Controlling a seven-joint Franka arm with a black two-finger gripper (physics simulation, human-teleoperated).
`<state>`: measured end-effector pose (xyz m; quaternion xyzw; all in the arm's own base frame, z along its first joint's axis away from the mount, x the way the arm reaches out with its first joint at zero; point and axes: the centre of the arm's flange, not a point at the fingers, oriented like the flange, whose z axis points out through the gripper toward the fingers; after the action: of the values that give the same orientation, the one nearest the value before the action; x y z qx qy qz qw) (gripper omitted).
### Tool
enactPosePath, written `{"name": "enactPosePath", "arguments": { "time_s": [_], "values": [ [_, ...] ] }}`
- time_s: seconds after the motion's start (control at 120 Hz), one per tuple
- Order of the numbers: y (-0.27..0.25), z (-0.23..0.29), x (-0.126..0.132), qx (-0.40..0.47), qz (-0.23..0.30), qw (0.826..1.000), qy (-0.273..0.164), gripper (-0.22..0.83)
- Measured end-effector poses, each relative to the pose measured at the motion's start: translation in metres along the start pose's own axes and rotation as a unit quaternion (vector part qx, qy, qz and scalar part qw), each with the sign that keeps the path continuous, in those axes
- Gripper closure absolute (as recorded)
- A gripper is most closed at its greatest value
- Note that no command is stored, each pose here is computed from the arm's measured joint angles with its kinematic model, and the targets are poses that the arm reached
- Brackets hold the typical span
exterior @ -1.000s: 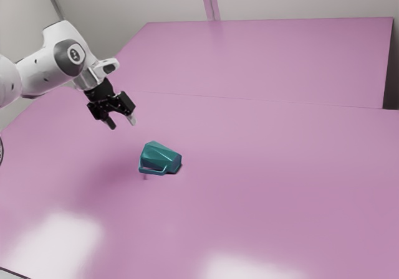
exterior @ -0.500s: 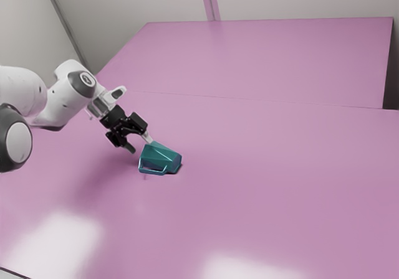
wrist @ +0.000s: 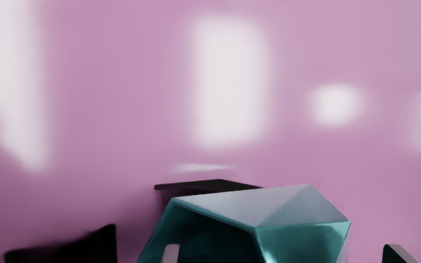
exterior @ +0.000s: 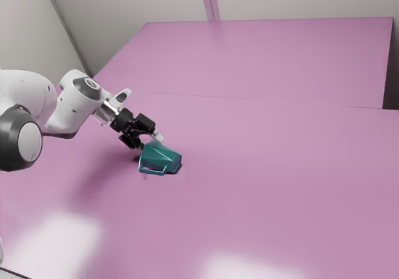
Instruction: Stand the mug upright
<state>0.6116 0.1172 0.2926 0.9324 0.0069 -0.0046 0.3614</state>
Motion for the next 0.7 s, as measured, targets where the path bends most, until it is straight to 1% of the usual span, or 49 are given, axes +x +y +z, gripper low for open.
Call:
{"name": "enactPosePath", "arguments": {
  "time_s": [0.292, 0.333, 0.383, 0.525, 0.575, 0.625, 0.7],
  "values": [
    [0.011, 0.008, 0.000, -0.015, 0.027, 1.000, -0.003, 0.00],
    [0.013, 0.010, 0.001, -0.017, 0.030, 0.999, -0.003, 0.02],
    [0.014, 0.011, 0.001, -0.019, 0.033, 0.999, -0.003, 0.09],
    [0.017, 0.011, 0.001, -0.022, 0.041, 0.999, -0.002, 0.41],
    [0.018, 0.010, 0.001, -0.023, 0.043, 0.999, 0.000, 0.50],
    [0.019, 0.010, 0.001, -0.026, 0.045, 0.999, 0.002, 0.57],
    [0.027, 0.013, 0.003, -0.030, 0.052, 0.998, 0.002, 0.64]
  ]
}}
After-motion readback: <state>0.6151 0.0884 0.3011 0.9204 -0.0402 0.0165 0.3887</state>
